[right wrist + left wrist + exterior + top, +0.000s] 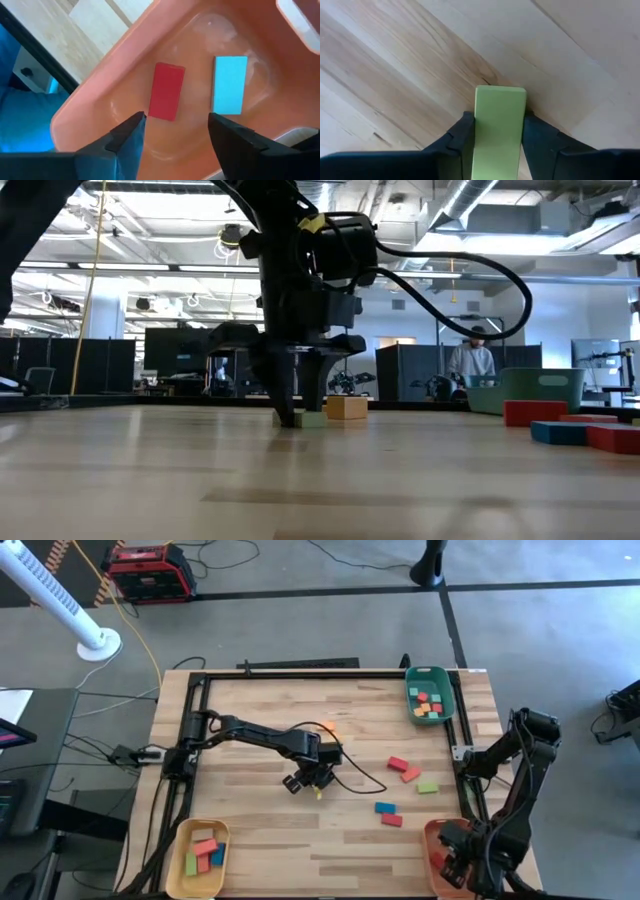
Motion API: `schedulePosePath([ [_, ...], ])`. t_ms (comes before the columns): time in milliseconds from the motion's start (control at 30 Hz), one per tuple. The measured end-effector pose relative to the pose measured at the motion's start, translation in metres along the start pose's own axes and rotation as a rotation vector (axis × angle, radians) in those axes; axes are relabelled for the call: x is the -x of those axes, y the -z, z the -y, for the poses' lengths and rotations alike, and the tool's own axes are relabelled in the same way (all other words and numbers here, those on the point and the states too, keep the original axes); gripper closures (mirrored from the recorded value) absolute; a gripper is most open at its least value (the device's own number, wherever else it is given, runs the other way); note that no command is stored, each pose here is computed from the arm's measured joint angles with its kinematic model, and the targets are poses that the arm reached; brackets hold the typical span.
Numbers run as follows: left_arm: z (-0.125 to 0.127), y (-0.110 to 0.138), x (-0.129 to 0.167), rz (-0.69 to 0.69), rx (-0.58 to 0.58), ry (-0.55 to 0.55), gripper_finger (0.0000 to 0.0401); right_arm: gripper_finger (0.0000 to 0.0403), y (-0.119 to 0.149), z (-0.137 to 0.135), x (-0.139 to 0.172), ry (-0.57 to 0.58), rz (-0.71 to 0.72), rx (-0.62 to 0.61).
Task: Sort blocks by size
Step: Put the light thin green rectangle block into the orange bin
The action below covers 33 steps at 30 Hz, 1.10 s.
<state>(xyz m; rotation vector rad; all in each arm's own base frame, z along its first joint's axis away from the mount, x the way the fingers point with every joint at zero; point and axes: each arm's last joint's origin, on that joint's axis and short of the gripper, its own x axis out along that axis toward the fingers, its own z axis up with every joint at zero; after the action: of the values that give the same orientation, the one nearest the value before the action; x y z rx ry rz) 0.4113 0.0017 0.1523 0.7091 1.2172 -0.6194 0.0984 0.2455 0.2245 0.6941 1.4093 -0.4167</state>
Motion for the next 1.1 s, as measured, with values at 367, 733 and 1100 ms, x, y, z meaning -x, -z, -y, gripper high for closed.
schedulePosePath([
  [367, -0.005, -0.007, 0.009, 0.056, 0.05, -0.001, 0.028, 0.0159, -0.006, -0.005, 0.035, 0.05, 0.105, 0.049],
  [733, -0.009, -0.03, 0.039, 0.297, 0.118, 0.036, 0.028, 0.0159, -0.042, -0.019, 0.035, 0.008, 0.32, 0.228],
  [1100, 0.019, -0.059, 0.006, 0.258, 0.081, 0.07, 0.0268, 0.0159, -0.102, -0.023, 0.005, 0.025, 0.356, 0.347],
])
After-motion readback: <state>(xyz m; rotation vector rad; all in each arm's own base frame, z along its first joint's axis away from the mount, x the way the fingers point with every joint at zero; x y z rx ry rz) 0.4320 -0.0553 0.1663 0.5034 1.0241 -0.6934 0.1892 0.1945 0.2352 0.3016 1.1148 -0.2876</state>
